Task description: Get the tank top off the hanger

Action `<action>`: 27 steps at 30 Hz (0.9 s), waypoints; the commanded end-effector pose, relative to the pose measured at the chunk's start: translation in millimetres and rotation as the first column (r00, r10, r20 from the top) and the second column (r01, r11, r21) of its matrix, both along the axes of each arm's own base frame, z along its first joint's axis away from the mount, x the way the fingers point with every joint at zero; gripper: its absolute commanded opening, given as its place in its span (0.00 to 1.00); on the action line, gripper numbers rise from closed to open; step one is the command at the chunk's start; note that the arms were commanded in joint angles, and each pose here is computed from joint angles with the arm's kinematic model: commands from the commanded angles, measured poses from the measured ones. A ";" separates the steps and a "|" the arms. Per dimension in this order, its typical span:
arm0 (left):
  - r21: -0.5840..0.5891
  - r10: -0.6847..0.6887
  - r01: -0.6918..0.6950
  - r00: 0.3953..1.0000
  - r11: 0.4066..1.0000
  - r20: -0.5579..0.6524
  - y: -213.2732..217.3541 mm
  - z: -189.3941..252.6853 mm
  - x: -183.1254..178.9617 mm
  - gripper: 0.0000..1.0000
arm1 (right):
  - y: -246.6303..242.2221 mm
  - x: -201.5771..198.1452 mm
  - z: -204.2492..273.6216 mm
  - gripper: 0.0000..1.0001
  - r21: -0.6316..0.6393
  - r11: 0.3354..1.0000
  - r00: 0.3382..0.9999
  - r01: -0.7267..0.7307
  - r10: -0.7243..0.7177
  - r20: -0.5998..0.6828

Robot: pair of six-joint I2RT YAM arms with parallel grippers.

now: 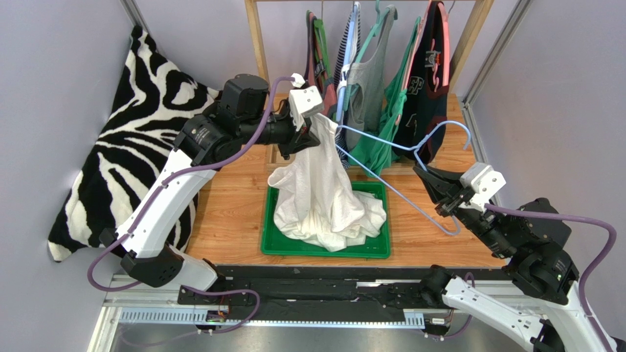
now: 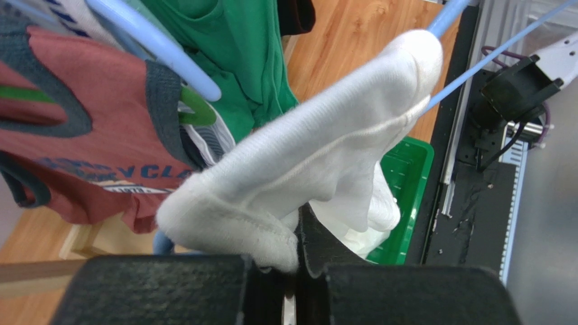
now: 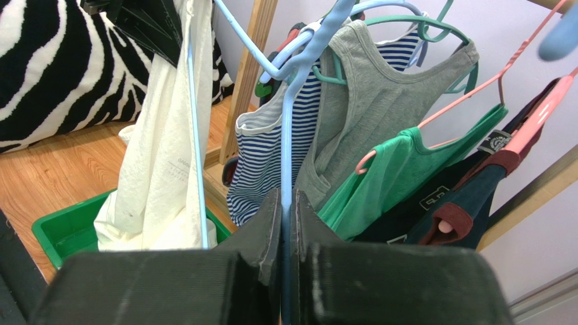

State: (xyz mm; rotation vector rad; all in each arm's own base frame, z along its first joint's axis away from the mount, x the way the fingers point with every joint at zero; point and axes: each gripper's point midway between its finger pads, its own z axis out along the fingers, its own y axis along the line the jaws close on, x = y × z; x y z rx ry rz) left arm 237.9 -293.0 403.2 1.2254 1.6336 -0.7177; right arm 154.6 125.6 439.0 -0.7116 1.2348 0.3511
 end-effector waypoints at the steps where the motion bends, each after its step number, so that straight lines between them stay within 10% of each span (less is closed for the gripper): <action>1: -0.049 -0.074 0.074 0.997 0.996 -0.008 -1.9 14.1 -18.2 0.00 | -25.0 -11.4 36.1 0.00 0.096 0.995 0.995 0.041 -0.049 0.087; 11: -0.008 -0.010 0.012 0.988 1.000 0.152 38.7 35.4 -31.6 0.00 | -46.7 -9.7 30.3 0.00 0.068 0.989 0.986 0.131 -0.138 0.096; 22: -0.107 0.347 -0.330 0.888 0.938 0.302 65.6 84.9 33.8 0.00 | -79.2 -23.3 38.4 0.00 0.090 0.976 0.972 0.196 -0.206 0.116; 27: -0.104 0.215 -0.196 0.952 0.975 0.218 41.8 74.9 17.8 0.00 | -96.1 -27.5 47.1 0.00 0.149 0.960 0.958 0.238 -0.257 0.130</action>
